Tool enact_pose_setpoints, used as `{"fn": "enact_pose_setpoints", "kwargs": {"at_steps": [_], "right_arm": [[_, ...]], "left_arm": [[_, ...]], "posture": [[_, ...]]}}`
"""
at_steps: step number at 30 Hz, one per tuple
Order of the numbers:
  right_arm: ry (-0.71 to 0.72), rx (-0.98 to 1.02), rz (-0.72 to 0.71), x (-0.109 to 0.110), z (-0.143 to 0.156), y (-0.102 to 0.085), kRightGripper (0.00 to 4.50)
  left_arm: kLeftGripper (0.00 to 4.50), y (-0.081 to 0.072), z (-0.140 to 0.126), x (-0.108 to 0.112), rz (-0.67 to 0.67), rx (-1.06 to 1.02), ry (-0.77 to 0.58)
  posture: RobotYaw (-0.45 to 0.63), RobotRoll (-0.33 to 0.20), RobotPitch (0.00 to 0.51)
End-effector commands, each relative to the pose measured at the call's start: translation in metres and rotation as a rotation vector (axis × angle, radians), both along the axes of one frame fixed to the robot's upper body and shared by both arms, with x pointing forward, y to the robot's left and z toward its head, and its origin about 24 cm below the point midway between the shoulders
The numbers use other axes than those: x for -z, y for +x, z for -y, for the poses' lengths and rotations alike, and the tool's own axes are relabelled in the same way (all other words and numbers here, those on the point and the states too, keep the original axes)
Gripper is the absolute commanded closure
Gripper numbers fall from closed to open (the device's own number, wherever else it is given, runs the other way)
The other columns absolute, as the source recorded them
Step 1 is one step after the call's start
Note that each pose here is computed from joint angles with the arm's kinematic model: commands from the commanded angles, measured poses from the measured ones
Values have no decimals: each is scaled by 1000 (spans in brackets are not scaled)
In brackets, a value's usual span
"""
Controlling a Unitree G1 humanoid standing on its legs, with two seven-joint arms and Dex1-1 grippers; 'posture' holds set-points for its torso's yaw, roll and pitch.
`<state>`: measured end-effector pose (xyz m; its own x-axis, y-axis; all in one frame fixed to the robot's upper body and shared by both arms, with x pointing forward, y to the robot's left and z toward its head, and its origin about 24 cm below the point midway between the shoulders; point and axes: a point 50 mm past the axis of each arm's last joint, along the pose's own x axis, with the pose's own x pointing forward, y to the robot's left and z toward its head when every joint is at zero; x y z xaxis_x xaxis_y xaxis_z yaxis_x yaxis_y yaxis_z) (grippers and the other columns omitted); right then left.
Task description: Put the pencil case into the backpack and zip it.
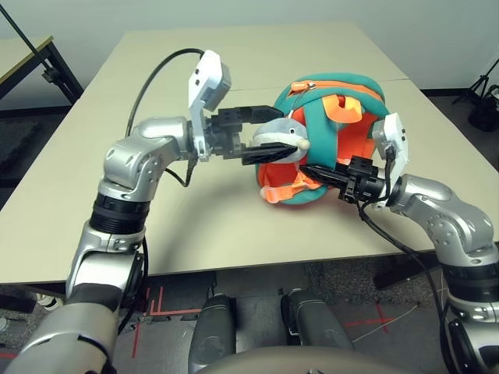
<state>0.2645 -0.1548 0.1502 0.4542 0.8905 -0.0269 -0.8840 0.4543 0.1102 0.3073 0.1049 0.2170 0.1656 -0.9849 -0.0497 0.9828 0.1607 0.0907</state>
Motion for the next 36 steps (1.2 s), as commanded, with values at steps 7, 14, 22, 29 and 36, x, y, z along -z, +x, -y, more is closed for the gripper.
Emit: {"fn": "enact_pose_setpoints", "kwargs": {"at_steps": [7, 14, 22, 29, 36], "right_arm": [[0, -51, 1, 1, -9, -5, 4279], [-2, -52, 0, 2, -9, -4, 4279], [-7, -69, -5, 2, -11, -2, 4279], [-7, -92, -1, 1, -15, 2, 4279], [-13, -104, 2, 0, -16, 4, 4279]], "left_arm": [[2141, 4, 2, 11, -31, 15, 66], [4127, 0, -17, -4, -18, -16, 27], [4178, 0, -55, -26, 40, -128, 40], [4179, -3, -84, -36, 74, -239, 55], [4187, -5, -103, -18, 6, -315, 57]], "posture": [[-127, 0, 60], [-115, 0, 63], [-93, 0, 60], [-77, 0, 55], [-70, 0, 51]]}}
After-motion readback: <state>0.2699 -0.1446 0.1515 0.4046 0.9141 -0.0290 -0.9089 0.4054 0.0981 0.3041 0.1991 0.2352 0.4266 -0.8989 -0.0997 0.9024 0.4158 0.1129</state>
